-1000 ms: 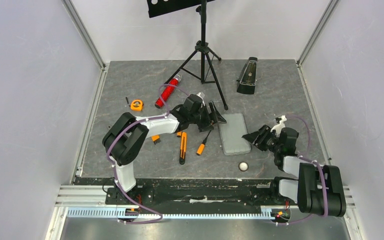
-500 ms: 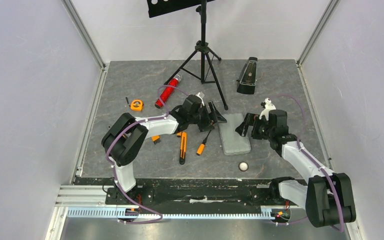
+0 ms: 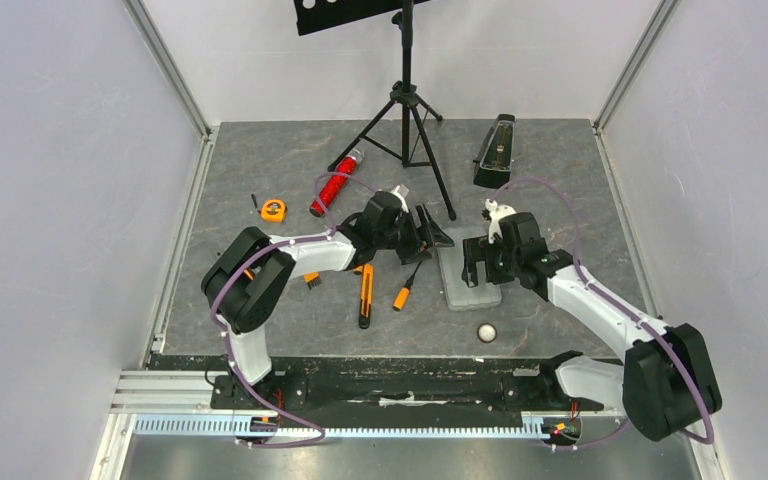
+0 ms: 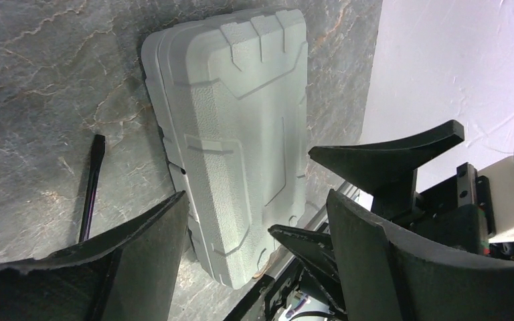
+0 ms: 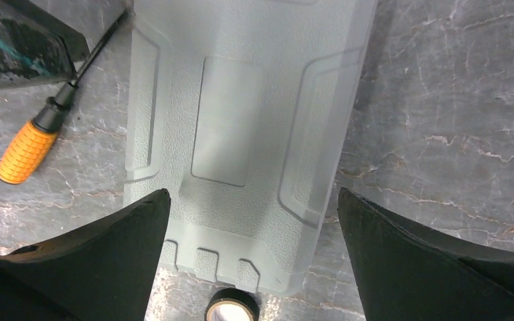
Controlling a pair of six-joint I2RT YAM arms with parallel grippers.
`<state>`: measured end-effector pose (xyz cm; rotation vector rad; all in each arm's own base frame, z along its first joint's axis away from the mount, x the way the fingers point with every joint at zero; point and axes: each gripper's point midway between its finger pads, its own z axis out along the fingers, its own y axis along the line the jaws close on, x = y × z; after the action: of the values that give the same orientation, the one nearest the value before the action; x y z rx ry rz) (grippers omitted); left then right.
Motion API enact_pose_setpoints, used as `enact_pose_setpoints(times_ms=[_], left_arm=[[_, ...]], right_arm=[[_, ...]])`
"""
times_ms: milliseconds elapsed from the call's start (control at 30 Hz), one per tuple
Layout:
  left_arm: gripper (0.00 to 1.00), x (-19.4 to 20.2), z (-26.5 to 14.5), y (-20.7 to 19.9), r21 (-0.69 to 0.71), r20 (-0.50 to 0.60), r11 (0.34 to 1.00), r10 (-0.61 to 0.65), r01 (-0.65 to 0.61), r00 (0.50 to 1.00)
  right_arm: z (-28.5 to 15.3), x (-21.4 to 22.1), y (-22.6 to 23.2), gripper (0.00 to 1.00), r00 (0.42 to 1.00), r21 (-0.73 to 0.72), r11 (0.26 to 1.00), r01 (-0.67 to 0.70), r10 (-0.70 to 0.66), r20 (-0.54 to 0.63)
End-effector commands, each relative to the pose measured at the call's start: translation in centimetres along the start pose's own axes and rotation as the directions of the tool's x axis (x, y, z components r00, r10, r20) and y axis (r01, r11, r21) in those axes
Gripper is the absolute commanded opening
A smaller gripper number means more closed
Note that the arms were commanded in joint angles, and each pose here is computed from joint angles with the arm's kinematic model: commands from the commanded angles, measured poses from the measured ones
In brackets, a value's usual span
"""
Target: Pack the tool kit
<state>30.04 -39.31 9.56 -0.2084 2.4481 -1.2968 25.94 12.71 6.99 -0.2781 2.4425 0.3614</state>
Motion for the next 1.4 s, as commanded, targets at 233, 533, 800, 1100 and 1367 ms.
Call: enact_pose_setpoints(times_ms=[233, 533, 800, 1100, 1367], left_arm=[[0.81, -0.1, 0.0, -1.1, 0.049, 0.000, 0.999, -0.017, 0.017, 1.000], [0.77, 0.4, 0.1, -0.8, 0.042, -0.013, 0.999, -0.022, 0.022, 1.000], [0.75, 1.1, 0.1, -0.4, 0.044, -0.033, 0.998, -0.037, 0.039, 0.999], [0.71, 2.2, 0.2, 0.5, 0.033, -0.069, 0.998, -0.058, 0.061, 0.996], [0.71, 2.8, 0.9, 0.3, 0.041, -0.099, 0.997, -0.065, 0.070, 0.993]], right_arm=[[-0.3, -0.5, 0.1, 0.98, 0.996, 0.091, 0.992, 0.091, -0.089, -0.028], [-0.7, -3.0, -0.1, 0.98, 0.995, -0.033, 0.998, -0.053, 0.056, 0.077], [0.1, -4.9, -1.6, 0.92, 0.952, -0.198, 0.947, -0.254, 0.280, 0.120], [1.8, -1.9, -3.6, 0.76, 0.888, -0.230, 0.888, -0.398, 0.436, 0.146], [1.8, -0.8, -3.4, 0.67, 0.845, -0.325, 0.830, -0.452, 0.516, 0.141]])
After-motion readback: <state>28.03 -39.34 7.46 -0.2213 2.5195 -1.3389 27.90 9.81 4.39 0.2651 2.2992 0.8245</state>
